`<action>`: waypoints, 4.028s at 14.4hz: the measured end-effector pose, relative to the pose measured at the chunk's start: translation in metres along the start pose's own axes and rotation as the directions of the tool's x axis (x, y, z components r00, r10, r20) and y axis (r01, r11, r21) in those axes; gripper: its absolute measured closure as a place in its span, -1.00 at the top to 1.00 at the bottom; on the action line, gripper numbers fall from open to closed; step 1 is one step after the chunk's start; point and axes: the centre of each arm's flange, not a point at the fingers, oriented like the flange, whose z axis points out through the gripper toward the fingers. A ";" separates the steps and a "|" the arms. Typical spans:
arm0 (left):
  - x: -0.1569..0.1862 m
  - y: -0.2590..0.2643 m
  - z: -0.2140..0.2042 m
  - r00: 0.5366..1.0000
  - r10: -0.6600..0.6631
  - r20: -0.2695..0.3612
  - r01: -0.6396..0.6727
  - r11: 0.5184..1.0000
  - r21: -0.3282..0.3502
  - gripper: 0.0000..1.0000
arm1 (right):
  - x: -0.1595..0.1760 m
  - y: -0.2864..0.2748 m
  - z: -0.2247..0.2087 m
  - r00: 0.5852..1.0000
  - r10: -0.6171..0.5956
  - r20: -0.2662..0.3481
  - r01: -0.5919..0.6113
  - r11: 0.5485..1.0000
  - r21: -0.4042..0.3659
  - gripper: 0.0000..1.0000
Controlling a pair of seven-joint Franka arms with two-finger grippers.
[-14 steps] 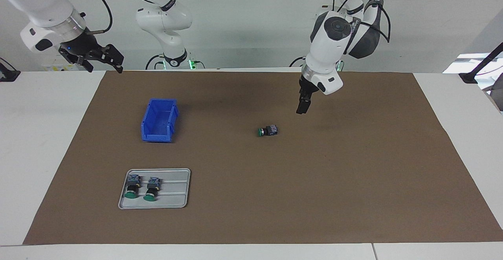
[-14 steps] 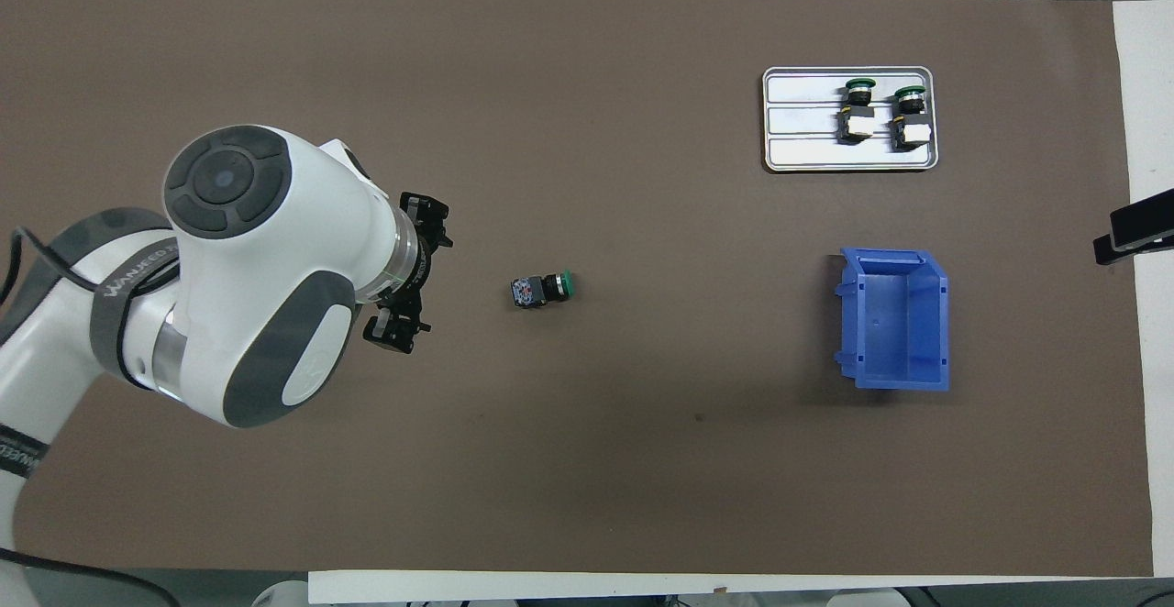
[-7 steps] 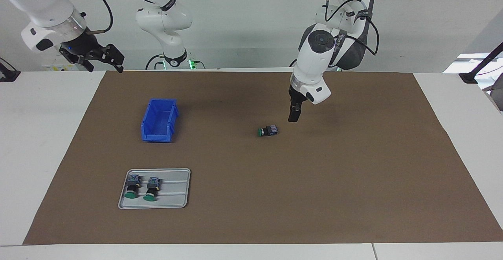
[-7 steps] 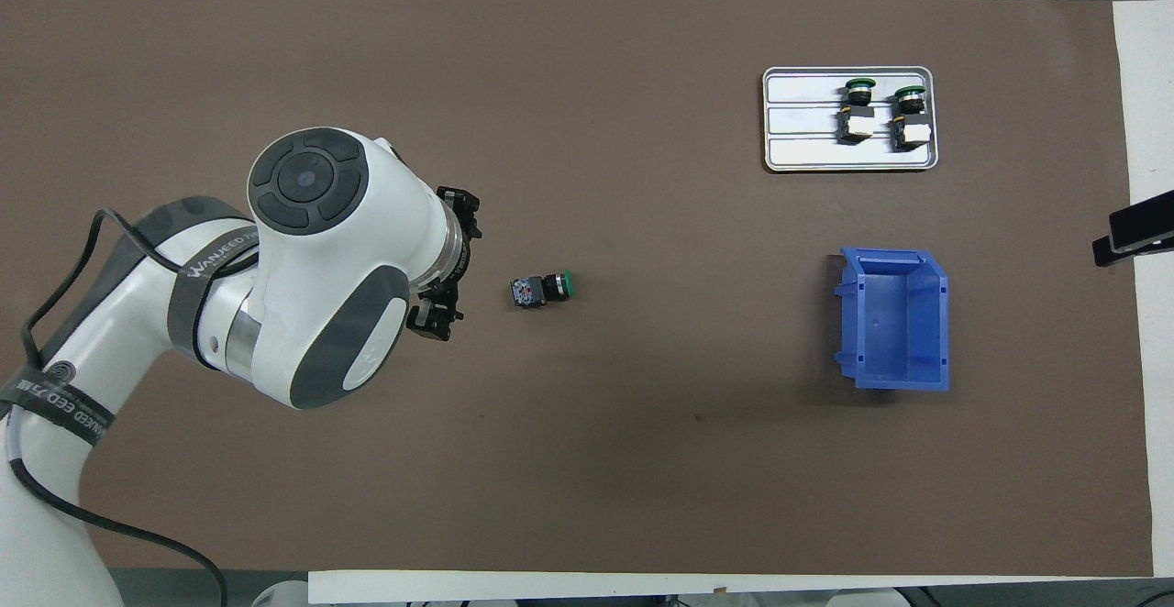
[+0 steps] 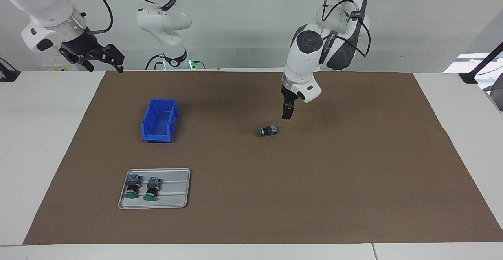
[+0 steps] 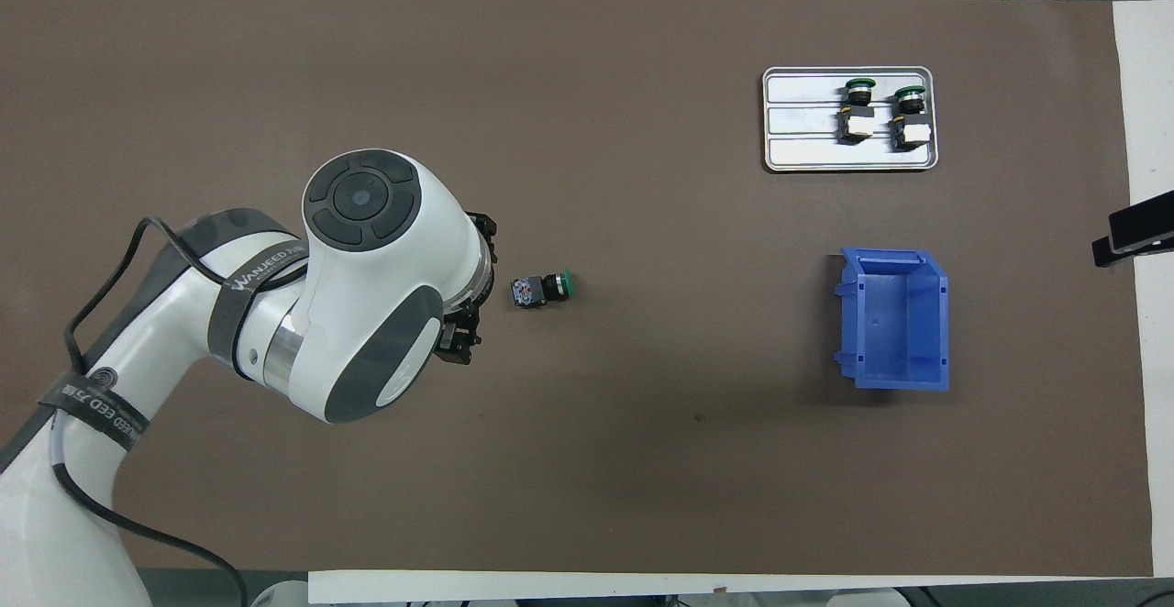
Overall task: Place and press button with both arms
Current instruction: 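Lower the open left gripper around the green button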
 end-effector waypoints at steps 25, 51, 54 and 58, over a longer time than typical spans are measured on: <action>-0.061 0.039 0.130 0.946 -0.324 0.026 0.325 0.945 -0.042 0.97 | 0.000 0.000 0.000 1.000 0.000 0.000 0.000 1.000 0.000 1.00; 0.014 0.048 0.060 0.943 -0.257 0.212 0.273 0.961 -0.050 -0.34 | 0.000 0.000 0.000 1.000 0.000 0.000 0.000 1.000 0.000 1.00; 0.026 0.047 0.060 0.942 -0.222 0.253 0.239 0.970 -0.038 -0.34 | 0.000 0.000 0.000 1.000 0.000 0.001 0.000 1.000 0.000 1.00; 0.046 0.042 0.046 0.911 -0.155 0.381 0.185 0.982 -0.042 -0.34 | 0.000 0.000 0.000 1.000 0.000 0.001 0.000 1.000 0.000 1.00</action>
